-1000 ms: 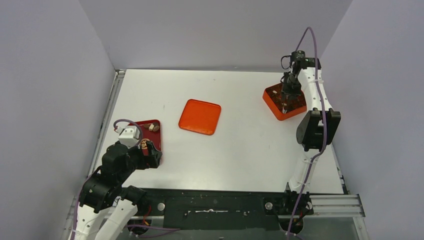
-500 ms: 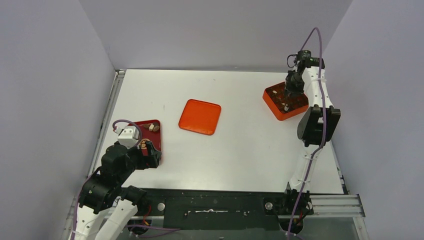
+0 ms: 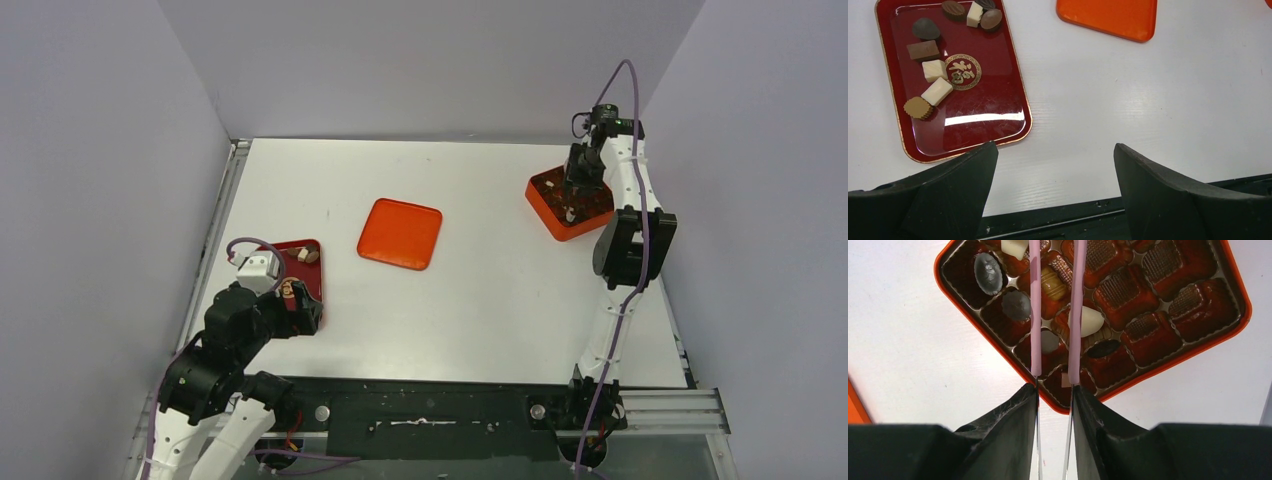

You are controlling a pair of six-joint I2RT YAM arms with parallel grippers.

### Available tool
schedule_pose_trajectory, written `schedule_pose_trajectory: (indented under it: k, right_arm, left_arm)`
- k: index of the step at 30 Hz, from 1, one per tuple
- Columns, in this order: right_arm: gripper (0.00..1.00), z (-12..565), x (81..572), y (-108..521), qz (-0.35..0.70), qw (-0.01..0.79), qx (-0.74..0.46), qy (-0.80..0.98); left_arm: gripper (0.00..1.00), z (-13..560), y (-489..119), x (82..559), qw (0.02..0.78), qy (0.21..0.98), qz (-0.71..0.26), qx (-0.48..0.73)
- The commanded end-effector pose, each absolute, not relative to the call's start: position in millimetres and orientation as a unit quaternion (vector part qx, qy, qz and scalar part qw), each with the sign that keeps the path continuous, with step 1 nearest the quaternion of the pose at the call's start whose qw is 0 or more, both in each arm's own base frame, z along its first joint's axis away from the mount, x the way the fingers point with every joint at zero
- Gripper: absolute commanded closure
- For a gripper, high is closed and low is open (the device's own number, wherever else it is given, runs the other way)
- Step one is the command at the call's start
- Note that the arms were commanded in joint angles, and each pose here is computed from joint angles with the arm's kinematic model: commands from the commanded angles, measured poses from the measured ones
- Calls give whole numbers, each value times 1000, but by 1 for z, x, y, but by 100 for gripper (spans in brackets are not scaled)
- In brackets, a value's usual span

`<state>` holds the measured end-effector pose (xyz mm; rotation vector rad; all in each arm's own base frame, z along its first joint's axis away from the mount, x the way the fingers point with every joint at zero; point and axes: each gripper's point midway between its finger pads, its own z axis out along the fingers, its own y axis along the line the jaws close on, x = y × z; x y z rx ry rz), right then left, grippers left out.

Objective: Pack the chocolate
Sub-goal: Pick up the fake chocolate from the plate.

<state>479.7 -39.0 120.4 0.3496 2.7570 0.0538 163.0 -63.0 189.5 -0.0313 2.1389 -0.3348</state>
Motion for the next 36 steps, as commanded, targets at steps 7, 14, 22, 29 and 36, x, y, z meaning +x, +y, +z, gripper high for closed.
schedule_pose_trajectory:
  k: [7,14,22,29,36]
  right_arm:
    - [64,172,490,-48,7,244,107,964]
    - [67,197,466,-34,16,252,90,963]
    - [67,213,425,-3,28,257,41,965]
    - [66,219,390,75,70,277,-82,955]
    - [66,228,356,157,108,333,-212,913]
  left_arm:
    - [15,202,-66,171,491,859,-145,-13]
    - [15,207,-69,170,491,857,-153,-10]
    - [18,211,-75,169,467,868,-166,-18]
    - [24,217,-87,171,417,890,-179,-33]
    - [28,241,-97,182,409,887,-203,-67]
